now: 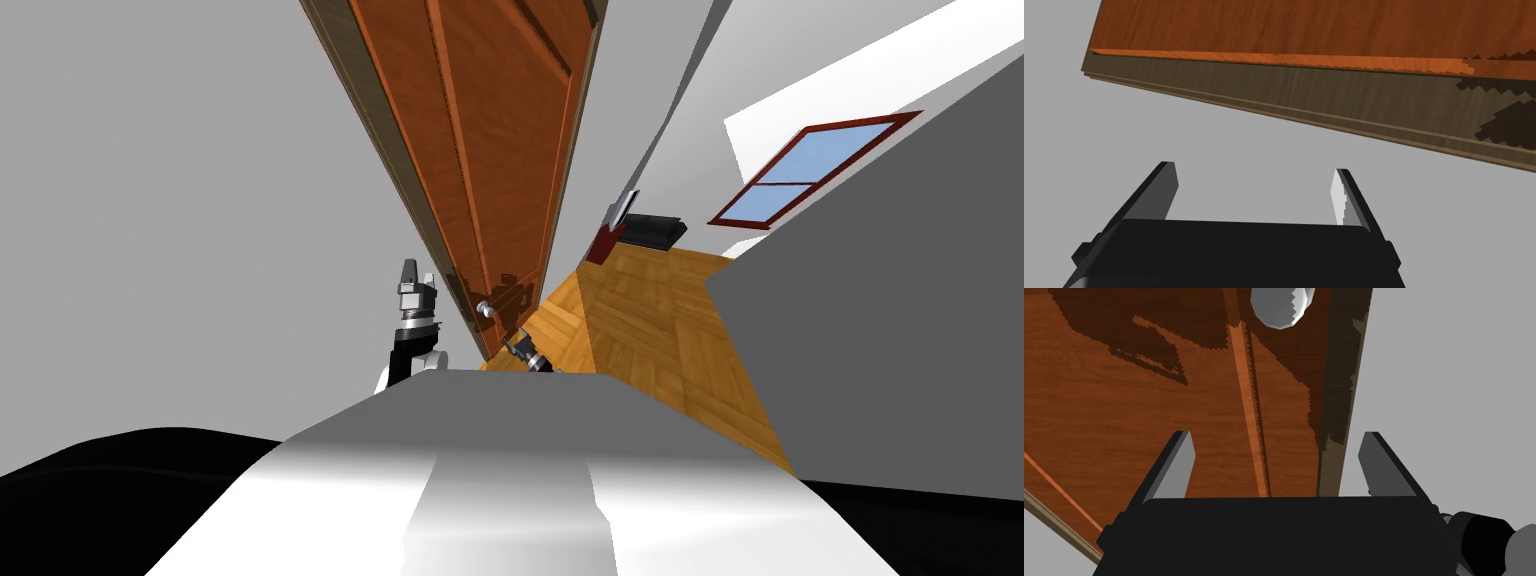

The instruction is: Pull the door open

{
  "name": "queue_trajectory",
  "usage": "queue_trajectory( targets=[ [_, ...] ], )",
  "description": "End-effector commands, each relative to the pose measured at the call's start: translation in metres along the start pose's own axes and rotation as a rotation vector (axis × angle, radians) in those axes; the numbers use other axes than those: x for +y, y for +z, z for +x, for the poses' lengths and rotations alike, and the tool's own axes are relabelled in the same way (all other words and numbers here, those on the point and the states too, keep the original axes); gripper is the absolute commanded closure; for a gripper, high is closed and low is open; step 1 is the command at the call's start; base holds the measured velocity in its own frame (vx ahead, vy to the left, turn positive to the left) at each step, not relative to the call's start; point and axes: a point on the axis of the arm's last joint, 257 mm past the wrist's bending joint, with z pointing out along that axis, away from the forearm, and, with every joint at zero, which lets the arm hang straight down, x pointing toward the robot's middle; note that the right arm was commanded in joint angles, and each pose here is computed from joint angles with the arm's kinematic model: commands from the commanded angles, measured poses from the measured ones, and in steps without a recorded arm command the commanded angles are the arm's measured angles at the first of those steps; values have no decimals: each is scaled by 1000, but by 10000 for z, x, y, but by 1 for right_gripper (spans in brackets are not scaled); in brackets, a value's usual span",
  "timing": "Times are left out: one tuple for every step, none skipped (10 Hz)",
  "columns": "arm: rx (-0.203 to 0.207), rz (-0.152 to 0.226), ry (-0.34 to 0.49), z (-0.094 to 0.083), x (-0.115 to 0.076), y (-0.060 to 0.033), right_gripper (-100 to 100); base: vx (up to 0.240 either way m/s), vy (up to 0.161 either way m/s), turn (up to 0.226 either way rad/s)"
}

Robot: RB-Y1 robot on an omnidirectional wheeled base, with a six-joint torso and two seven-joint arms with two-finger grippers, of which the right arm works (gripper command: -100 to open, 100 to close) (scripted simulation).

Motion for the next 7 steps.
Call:
queue_trajectory(
  targets=[
    [20, -26, -29, 106, 118, 18, -100, 91, 8, 40],
    [28, -36, -39, 143, 163, 23, -100, 105, 6, 39],
    [37, -51, -54, 193, 232, 33, -100, 142, 14, 38],
    [46, -66, -69, 241, 302, 43, -100, 170, 33, 45],
    [52, -79, -81, 279, 365, 52, -100, 198, 66, 38],
    [47, -70, -71, 247, 320, 54, -100, 91, 34, 3],
    [50, -59, -78, 262, 249, 46, -100, -64, -46, 95]
  ],
)
